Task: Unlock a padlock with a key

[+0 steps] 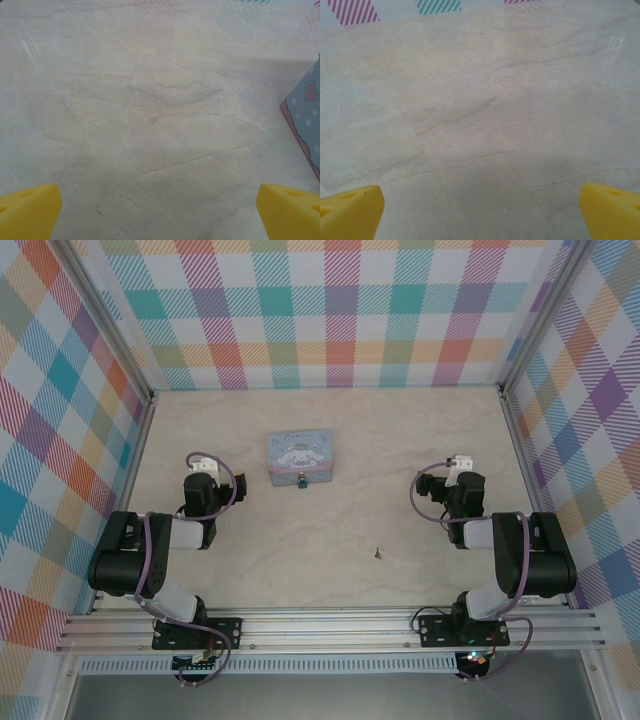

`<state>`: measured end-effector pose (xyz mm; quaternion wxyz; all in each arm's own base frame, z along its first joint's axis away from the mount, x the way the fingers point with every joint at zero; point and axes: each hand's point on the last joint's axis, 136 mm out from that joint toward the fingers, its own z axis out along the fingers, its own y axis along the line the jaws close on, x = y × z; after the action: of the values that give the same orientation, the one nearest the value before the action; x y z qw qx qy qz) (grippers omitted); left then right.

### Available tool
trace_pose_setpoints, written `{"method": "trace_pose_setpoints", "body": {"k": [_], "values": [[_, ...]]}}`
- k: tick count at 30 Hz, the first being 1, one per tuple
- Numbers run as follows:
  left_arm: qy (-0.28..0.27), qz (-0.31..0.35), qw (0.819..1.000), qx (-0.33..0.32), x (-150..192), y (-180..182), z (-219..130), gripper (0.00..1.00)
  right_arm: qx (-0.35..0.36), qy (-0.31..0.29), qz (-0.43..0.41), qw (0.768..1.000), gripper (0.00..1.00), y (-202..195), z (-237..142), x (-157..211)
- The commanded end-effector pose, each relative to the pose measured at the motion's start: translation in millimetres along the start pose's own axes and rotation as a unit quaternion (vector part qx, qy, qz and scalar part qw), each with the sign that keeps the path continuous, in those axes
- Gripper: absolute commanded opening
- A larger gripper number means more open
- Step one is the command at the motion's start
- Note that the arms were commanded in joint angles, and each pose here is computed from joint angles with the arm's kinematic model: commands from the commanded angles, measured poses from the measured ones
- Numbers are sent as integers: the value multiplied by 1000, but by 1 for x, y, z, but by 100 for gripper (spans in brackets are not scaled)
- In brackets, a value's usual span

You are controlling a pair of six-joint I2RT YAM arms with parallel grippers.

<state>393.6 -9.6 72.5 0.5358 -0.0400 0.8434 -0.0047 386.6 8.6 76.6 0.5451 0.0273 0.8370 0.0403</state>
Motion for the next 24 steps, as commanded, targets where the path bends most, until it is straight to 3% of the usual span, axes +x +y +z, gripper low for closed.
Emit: {"method": "trace_pose_setpoints", "body": {"k": [1,14,18,20,24], "values": [[-12,7,1000,12,-8,-7,1,100,-3,-27,-9,1000,100,1,2,-18],[-14,-4,1000,6,-10,-2,0,100,-3,-31,-7,999,100,1,2,-21],[-19,-3,1000,5,-40,-2,-20,100,-9,-19,-8,1000,100,4,-9,-39],[-46,-15,999,2,-63,-1,-39,100,-7,-13,-1,1000,100,5,-21,-50],[-47,-94,994,-13,-91,7,-74,100,-47,11,33,998,100,22,-43,-70]]}}
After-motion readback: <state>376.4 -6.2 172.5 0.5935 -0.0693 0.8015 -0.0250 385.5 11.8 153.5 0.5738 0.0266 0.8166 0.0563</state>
